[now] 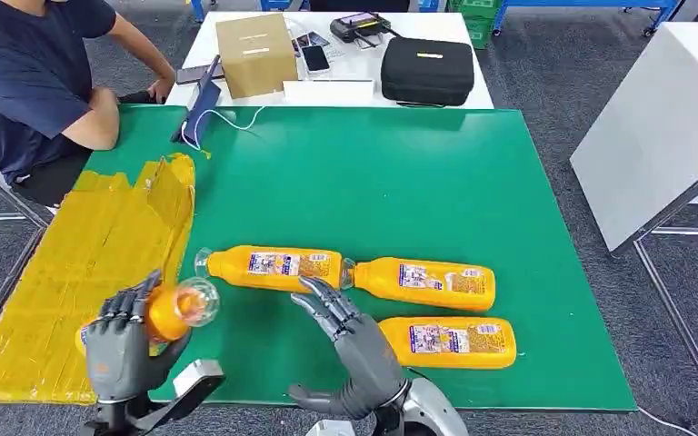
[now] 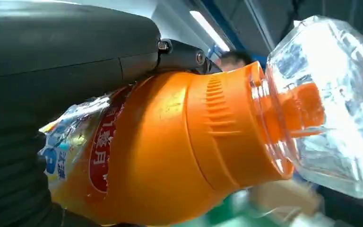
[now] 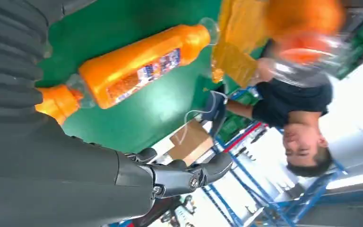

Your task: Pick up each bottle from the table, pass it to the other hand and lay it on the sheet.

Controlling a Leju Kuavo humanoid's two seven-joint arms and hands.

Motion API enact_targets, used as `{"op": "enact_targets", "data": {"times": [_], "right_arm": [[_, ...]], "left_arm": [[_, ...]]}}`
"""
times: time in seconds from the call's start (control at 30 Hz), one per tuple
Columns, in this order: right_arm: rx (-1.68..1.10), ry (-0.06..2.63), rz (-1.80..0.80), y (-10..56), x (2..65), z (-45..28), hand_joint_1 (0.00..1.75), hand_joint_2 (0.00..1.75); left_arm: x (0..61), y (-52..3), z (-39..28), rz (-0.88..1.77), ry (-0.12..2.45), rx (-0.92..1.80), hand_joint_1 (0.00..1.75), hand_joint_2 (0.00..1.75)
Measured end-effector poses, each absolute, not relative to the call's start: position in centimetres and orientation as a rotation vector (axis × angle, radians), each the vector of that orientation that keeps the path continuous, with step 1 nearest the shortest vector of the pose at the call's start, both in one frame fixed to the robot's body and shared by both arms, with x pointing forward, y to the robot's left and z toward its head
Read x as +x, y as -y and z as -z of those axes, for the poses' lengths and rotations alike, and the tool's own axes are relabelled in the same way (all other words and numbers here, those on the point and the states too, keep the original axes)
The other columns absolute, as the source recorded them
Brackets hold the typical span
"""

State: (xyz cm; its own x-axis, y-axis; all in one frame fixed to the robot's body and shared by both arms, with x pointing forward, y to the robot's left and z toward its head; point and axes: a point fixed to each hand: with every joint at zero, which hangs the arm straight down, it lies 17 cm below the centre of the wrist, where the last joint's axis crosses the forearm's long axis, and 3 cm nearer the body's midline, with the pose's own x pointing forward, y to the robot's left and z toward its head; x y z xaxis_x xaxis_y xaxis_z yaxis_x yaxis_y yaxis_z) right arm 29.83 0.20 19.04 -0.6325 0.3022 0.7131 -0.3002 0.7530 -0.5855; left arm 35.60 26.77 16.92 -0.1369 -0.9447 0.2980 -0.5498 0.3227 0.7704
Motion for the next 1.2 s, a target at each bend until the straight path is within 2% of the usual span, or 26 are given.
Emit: {"op": "enact_targets", "data": {"times": [0.13,0.3,1.13,1.17,1.2], "right_arm": [[0.047,2.115,-0.902,-0.7,30.7,-20.1,0.00,1.75],[0.043,2.115,-0.931,-0.6,31.2,-19.8,0.00,1.75],[0.053,2.104,-0.956,-1.0,31.3,-19.1,0.00,1.75],[0.054,2.105,-0.958,-1.1,31.3,-19.1,0.00,1.75],[0.055,2.106,-0.960,-1.1,31.3,-19.2,0.00,1.75]], "left_arm": [[38.4,-31.8,-10.5,0.922,1.500,1.493,1.75,1.75],[38.3,-35.1,-6.8,1.016,1.384,1.490,1.75,1.75],[38.4,-35.0,-5.1,1.040,1.393,1.432,1.75,1.75],[38.4,-34.8,-4.9,1.045,1.407,1.417,0.00,1.75],[38.4,-34.5,-4.6,1.055,1.422,1.399,0.00,0.00]]}}
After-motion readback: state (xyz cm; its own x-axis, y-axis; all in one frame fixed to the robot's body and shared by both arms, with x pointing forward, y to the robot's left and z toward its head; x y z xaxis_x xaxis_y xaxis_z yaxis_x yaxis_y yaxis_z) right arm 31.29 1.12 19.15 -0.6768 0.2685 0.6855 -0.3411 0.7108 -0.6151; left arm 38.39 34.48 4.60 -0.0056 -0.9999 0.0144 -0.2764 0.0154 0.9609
